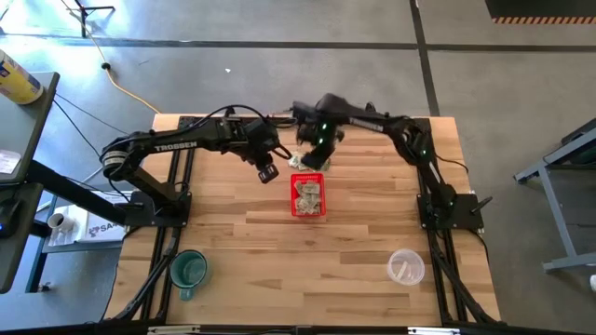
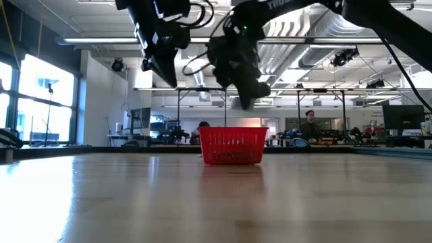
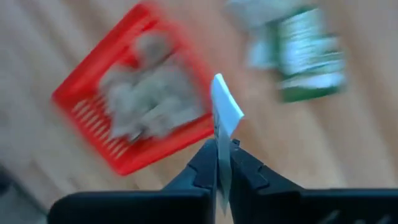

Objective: Pick and place items into bin
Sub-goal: Put the white stevia packet into the bin, then adjust the bin on the table, then put the white stevia packet into the bin

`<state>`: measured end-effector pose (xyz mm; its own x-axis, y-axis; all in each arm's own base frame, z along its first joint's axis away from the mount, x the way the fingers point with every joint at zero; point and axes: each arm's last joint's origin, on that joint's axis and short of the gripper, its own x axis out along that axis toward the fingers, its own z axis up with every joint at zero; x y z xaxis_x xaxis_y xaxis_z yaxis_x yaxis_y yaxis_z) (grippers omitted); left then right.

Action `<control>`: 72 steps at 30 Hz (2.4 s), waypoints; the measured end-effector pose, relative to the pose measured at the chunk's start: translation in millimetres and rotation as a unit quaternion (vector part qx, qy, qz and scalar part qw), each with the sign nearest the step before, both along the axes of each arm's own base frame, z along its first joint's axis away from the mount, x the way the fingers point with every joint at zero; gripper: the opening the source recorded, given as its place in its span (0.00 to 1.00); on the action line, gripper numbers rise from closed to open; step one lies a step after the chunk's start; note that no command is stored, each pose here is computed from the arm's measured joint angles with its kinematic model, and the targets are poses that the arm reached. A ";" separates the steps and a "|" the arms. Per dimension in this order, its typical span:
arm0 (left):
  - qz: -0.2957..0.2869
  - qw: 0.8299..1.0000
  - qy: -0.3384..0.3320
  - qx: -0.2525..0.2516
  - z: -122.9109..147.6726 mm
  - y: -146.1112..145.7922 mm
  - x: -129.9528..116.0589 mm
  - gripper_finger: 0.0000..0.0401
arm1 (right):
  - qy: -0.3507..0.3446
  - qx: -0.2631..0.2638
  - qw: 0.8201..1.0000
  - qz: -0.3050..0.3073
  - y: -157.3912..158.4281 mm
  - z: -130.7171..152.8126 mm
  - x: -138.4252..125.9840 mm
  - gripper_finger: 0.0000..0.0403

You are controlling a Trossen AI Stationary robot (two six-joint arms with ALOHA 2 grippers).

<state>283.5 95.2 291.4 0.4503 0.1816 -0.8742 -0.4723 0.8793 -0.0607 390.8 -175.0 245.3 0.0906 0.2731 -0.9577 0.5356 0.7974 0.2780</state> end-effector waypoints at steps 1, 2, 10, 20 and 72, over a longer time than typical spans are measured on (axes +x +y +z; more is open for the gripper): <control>0.009 1.000 0.006 0.002 -1.5 0.3 -0.9 0.12 | -0.001 0.008 1.000 0.020 10.4 -1.4 4.4 0.05; 0.017 1.000 0.011 0.004 -2.3 0.4 -1.7 0.12 | -0.005 0.011 0.999 0.041 20.4 -5.7 9.8 0.06; 0.083 0.996 0.024 0.006 19.5 -8.4 -33.5 0.12 | -0.035 -0.041 0.988 0.145 75.4 -29.3 36.6 0.16; 0.145 0.989 0.001 0.019 22.7 -10.2 -57.1 0.12 | 0.066 -0.158 0.966 0.192 49.5 -40.2 9.6 0.46; 0.101 0.988 -0.084 -0.081 -86.9 79.7 -43.5 0.12 | -0.202 -0.125 0.967 -0.091 -2.8 -98.4 -38.3 0.36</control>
<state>240.0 174.9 204.5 0.5612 0.1465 -0.8146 -0.6078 0.7410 -0.2854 352.4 -177.8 147.0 0.4963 -0.0178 -0.8680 0.5617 0.7689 0.3054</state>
